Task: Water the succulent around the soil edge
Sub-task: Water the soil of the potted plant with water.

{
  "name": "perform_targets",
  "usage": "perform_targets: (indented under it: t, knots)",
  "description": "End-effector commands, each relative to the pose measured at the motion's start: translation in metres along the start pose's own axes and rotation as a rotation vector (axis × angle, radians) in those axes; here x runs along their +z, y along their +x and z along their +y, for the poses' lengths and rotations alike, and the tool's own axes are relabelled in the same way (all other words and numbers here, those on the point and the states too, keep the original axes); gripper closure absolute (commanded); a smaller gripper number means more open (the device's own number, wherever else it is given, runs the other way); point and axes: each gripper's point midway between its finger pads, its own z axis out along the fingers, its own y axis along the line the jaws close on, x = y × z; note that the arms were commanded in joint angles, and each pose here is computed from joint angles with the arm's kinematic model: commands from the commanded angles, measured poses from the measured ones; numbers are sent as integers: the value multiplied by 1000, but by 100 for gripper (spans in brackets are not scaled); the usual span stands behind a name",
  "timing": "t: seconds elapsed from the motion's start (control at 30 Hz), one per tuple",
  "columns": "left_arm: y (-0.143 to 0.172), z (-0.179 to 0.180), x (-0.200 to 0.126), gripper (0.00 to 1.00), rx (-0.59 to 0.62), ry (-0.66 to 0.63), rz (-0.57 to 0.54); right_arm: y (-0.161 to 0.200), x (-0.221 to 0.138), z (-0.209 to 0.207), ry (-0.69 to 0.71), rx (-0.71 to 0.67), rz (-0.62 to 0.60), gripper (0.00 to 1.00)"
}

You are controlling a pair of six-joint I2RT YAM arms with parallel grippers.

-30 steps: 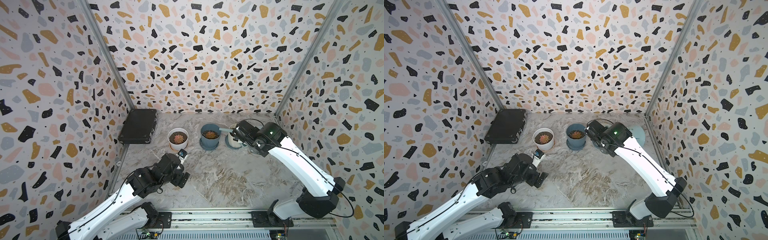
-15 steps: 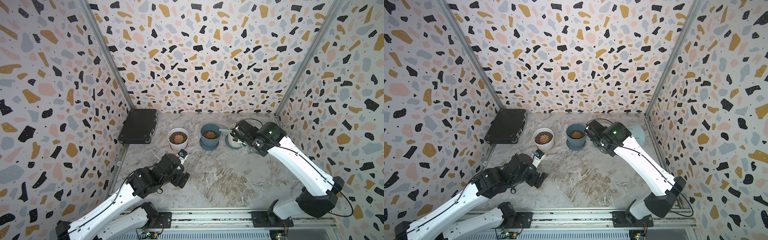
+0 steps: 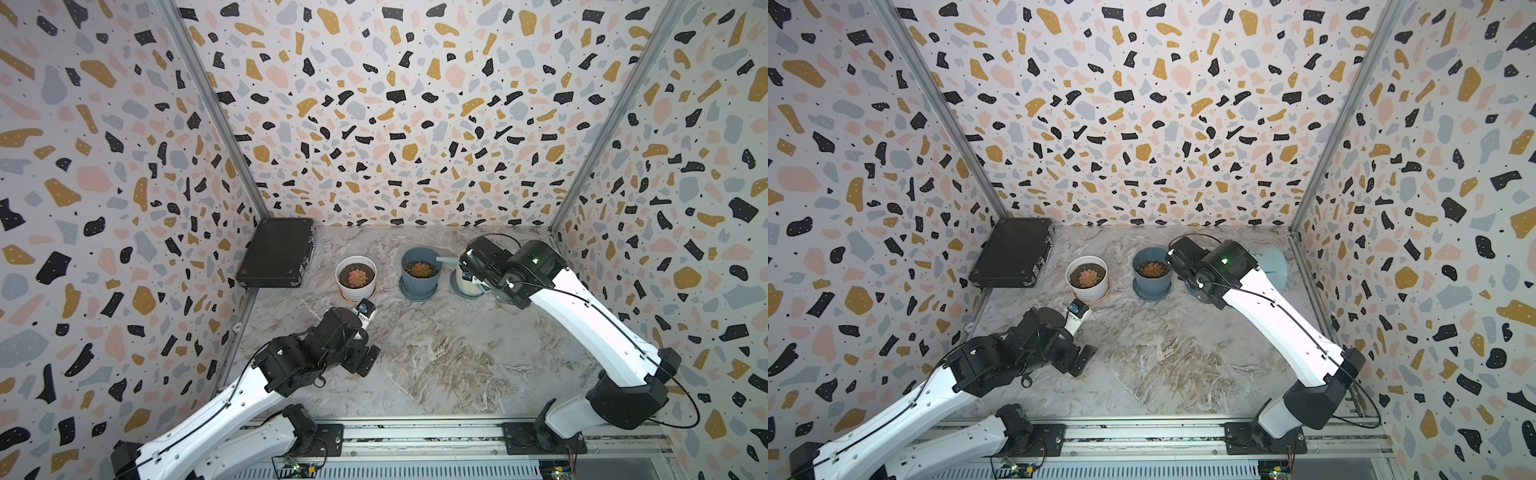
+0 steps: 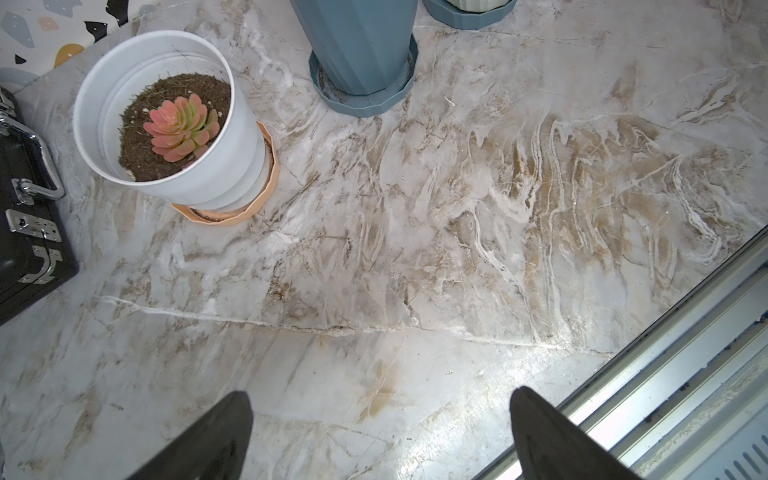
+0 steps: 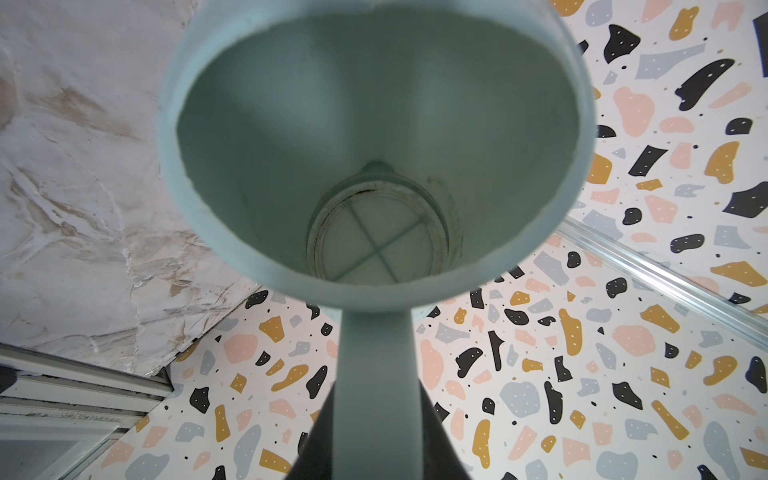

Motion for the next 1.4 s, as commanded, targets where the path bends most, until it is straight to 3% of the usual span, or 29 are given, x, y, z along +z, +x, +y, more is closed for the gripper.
perform_targets:
  t: [0.0, 1.37]
  knots:
    - [-5, -2, -1, 1, 12, 6, -29, 24, -9, -5, 26, -63, 59, 100]
    - [-5, -4, -1, 1, 20, 13, -33, -22, -4, -38, 94, -49, 9, 100]
